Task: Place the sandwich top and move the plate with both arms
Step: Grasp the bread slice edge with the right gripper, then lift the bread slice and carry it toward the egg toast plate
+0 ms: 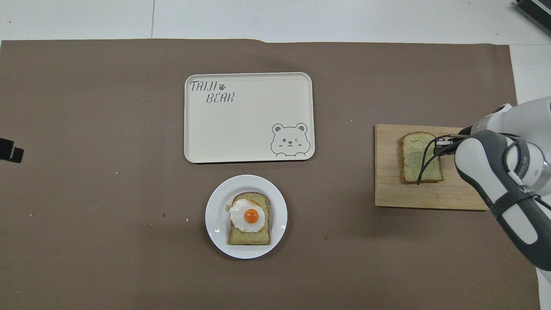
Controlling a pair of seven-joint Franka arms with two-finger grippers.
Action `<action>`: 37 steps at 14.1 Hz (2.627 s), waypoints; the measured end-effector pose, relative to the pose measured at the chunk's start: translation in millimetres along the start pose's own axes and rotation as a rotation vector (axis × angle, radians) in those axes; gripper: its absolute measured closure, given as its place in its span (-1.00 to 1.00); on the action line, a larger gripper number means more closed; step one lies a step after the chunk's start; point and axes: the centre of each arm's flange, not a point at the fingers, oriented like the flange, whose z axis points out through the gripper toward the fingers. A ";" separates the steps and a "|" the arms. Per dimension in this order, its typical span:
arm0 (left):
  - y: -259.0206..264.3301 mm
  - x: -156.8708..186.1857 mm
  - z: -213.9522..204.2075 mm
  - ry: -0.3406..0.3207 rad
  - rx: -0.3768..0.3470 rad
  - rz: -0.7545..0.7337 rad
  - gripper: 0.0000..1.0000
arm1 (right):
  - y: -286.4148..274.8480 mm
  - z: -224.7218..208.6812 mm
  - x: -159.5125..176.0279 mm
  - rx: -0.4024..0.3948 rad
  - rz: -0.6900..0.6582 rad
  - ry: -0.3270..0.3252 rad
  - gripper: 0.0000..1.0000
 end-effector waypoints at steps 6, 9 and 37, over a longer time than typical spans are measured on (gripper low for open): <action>1.1 -0.9 -0.6 0.002 0.000 0.002 -1.00 | -33.4 -50.4 0.1 0.084 -0.014 0.012 0.90; 1.3 -2.3 0.9 -0.003 0.000 0.002 -1.00 | -52.0 -65.2 -9.2 0.160 -0.011 -0.032 0.90; -1.9 -10.4 2.8 -0.015 -0.002 -0.007 -1.00 | -395.2 -35.5 -153.5 0.322 -0.031 -0.256 0.90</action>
